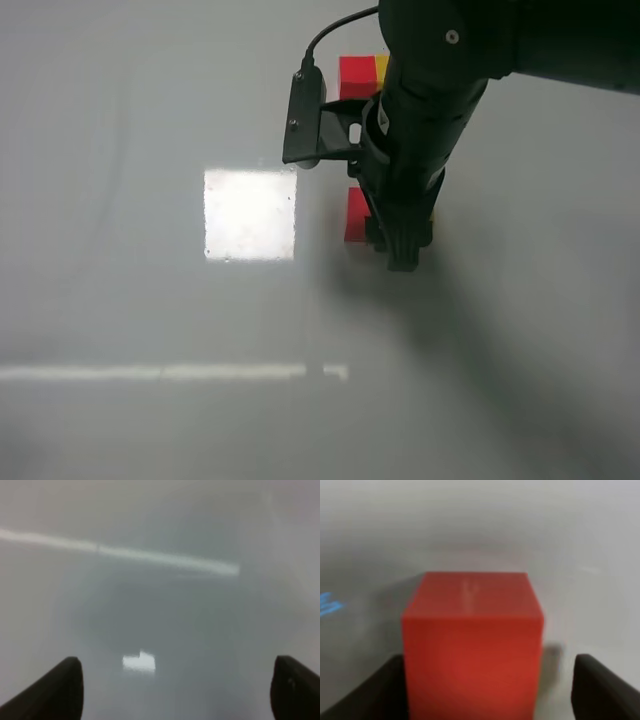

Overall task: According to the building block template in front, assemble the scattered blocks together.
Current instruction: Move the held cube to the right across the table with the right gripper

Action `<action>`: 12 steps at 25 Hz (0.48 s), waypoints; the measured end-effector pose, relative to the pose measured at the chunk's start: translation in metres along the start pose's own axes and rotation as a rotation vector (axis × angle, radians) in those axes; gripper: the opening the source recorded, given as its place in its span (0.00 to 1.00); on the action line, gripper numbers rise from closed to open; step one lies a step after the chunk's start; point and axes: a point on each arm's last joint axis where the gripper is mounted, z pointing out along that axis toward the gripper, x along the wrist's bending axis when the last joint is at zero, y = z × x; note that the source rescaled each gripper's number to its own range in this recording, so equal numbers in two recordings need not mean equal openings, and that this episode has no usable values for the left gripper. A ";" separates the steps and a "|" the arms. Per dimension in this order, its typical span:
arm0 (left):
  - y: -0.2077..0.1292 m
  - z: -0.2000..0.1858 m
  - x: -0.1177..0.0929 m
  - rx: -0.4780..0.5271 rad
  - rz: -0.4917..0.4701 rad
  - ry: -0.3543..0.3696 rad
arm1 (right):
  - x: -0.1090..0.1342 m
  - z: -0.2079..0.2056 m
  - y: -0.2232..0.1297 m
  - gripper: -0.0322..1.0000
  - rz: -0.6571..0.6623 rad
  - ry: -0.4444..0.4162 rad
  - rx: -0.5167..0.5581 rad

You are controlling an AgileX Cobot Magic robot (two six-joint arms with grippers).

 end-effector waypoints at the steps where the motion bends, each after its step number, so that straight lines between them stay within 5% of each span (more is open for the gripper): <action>1: 0.000 0.000 0.000 0.000 0.000 0.000 | -0.001 -0.002 0.000 0.52 -0.001 -0.009 -0.008; 12: 0.000 0.000 0.000 0.000 0.000 0.000 | -0.005 -0.004 -0.003 0.52 -0.038 -0.050 0.006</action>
